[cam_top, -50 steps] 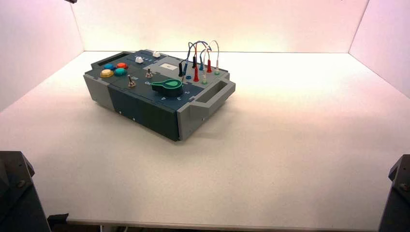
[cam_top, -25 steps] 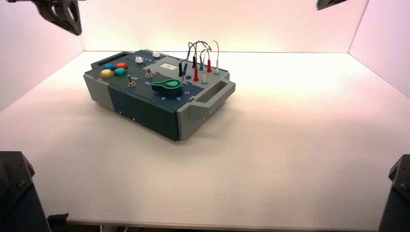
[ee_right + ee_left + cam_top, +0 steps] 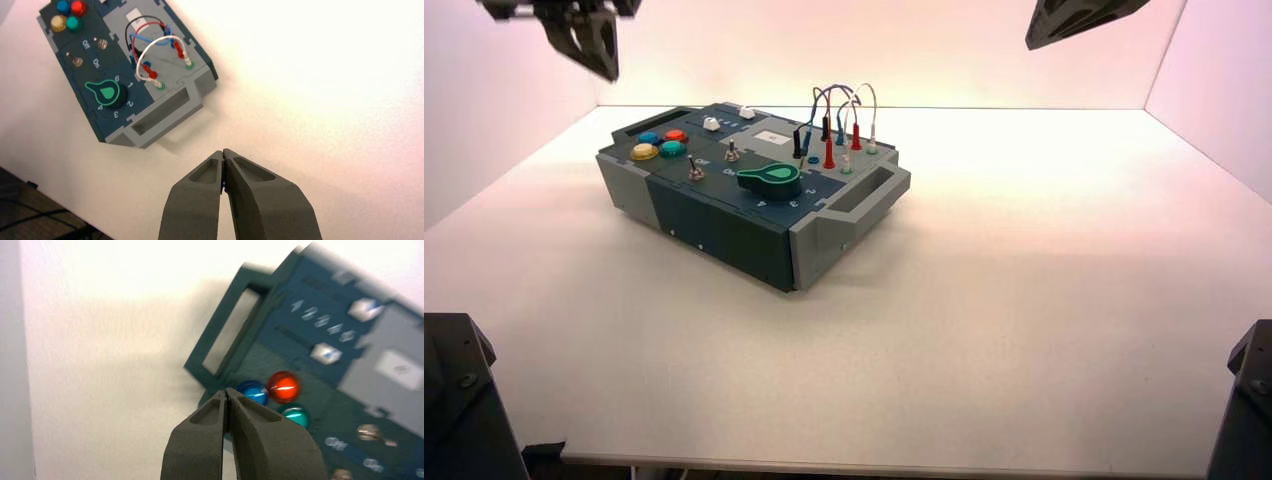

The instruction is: Move the box to the right.

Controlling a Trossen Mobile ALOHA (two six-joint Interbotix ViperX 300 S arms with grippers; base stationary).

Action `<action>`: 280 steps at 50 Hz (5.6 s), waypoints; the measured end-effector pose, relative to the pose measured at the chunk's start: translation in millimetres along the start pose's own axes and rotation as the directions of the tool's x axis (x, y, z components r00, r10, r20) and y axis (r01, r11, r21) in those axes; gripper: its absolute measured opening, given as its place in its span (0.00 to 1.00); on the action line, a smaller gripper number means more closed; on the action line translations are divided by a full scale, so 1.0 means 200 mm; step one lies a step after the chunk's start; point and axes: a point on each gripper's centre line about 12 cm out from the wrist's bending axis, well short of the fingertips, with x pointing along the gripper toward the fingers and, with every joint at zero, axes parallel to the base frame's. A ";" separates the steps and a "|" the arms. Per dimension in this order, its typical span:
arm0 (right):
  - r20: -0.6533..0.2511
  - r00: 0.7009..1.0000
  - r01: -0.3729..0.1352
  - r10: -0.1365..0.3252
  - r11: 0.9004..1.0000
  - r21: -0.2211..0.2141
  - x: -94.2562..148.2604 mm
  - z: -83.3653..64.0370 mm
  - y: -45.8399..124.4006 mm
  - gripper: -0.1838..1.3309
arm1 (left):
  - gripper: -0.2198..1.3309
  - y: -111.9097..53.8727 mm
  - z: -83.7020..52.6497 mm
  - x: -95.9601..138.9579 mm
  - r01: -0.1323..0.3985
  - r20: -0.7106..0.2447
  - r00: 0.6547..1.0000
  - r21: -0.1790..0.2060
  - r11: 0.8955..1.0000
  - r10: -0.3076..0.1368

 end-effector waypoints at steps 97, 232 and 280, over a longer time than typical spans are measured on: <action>0.032 0.999 0.018 -0.017 1.000 -0.022 0.01 0.03 -0.01 0.03 | 0.04 0.05 -0.09 0.22 -0.073 -0.116 0.989 0.153 0.985 0.091; 0.081 0.997 -0.015 0.012 0.999 0.035 -0.07 0.06 0.01 0.03 | 0.04 -0.65 -0.27 0.34 0.071 -0.157 0.987 0.514 0.855 0.012; 0.073 0.997 -0.015 0.012 0.999 0.038 -0.07 0.04 0.01 0.03 | 0.04 -1.06 -0.36 0.26 0.153 -0.165 0.984 0.641 0.752 -0.060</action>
